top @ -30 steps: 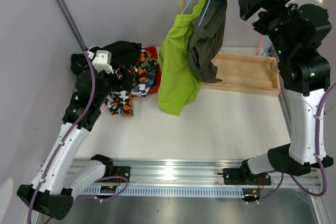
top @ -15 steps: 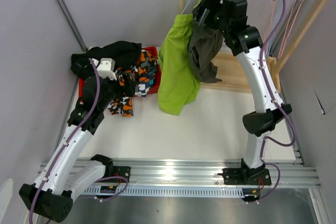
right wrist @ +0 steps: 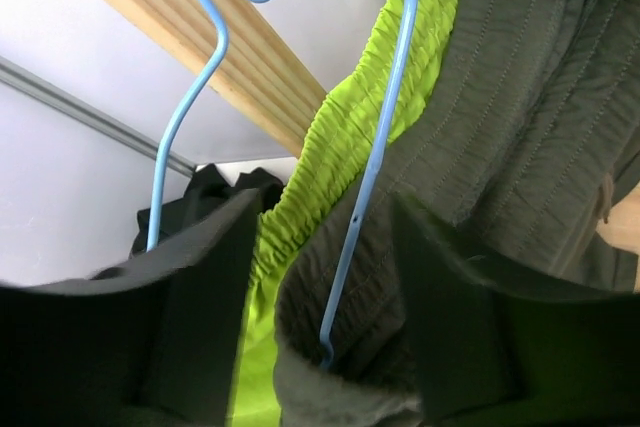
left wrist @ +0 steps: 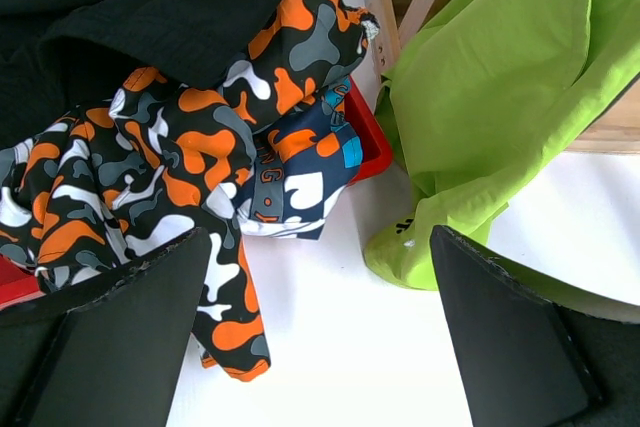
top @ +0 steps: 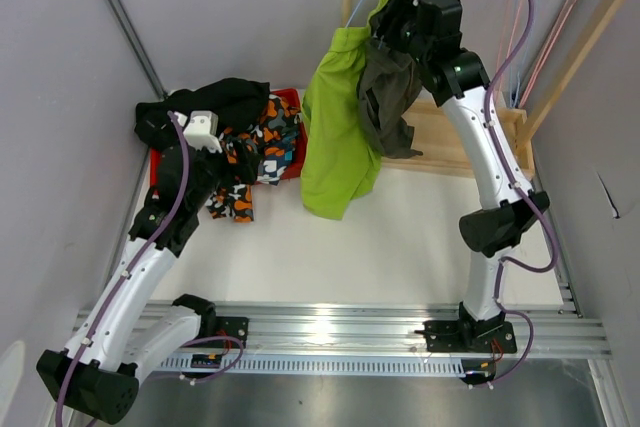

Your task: Remove the shorts from the hanger

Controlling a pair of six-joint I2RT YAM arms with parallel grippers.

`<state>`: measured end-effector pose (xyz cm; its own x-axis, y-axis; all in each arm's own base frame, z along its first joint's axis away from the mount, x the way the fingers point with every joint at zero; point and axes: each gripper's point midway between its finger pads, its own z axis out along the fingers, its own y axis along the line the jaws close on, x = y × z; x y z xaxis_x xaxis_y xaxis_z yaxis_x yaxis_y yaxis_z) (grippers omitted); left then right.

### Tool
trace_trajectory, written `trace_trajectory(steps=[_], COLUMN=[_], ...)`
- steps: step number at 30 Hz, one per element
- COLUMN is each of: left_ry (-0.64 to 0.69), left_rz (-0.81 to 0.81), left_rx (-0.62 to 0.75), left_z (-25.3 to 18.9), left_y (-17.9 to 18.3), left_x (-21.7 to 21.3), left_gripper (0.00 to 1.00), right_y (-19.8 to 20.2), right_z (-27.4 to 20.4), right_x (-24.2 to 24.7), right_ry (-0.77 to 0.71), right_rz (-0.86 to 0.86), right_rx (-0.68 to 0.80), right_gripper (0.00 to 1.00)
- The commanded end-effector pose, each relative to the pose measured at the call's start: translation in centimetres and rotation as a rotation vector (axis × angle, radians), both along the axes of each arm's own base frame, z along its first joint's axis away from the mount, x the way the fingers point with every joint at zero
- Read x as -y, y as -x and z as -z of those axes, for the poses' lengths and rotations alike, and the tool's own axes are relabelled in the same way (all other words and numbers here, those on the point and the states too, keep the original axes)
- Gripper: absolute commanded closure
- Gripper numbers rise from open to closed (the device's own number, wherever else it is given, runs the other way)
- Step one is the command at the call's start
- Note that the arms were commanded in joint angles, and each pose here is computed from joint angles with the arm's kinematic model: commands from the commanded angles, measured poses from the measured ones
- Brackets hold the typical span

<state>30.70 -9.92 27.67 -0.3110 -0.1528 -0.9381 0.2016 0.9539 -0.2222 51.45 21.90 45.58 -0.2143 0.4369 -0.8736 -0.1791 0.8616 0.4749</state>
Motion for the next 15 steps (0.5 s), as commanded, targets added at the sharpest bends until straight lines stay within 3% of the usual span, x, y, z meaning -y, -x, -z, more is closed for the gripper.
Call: trace_trajectory(steps=[1,3,5,8,9,11,15], left_ry=[0.035,0.042,0.042,0.055,0.056,0.053,0.048], left_rz=[0.014,0.041,0.043,0.063,0.073,0.082,0.124], left_rx=[0.04,0.035,0.026,0.012,0.007,-0.002,0.003], left_z=[-1.3,-1.1,-0.9,-0.6,-0.4,-0.2,-0.2], left_y=[0.0,0.1,0.1,0.1,0.2,0.1,0.3], left_x=[0.5,1.0,1.1,1.5,1.7,1.9,2.4], left_gripper=[0.02,0.02,0.03,0.03,0.03,0.04,0.02], right_y=[-1.0,-1.2,-1.4,-1.3,-1.0,-0.9,0.7], right_z=[-0.3,0.1,0.3,0.3,-0.2,-0.4,-2.6], right_x=[-0.6,-0.7,-0.6,-0.3,-0.1,0.6,2.3], right_ry=[-0.012,-0.01,-0.008,-0.009,-0.013,-0.012,-0.01], right_rz=[0.004,0.003,0.007,0.01,0.012,0.029,0.067], right_rx=[0.037,0.031,0.028,0.026,0.035,0.032,0.081], right_gripper=[0.52,0.62,0.63,0.74,0.86,0.97,1.0])
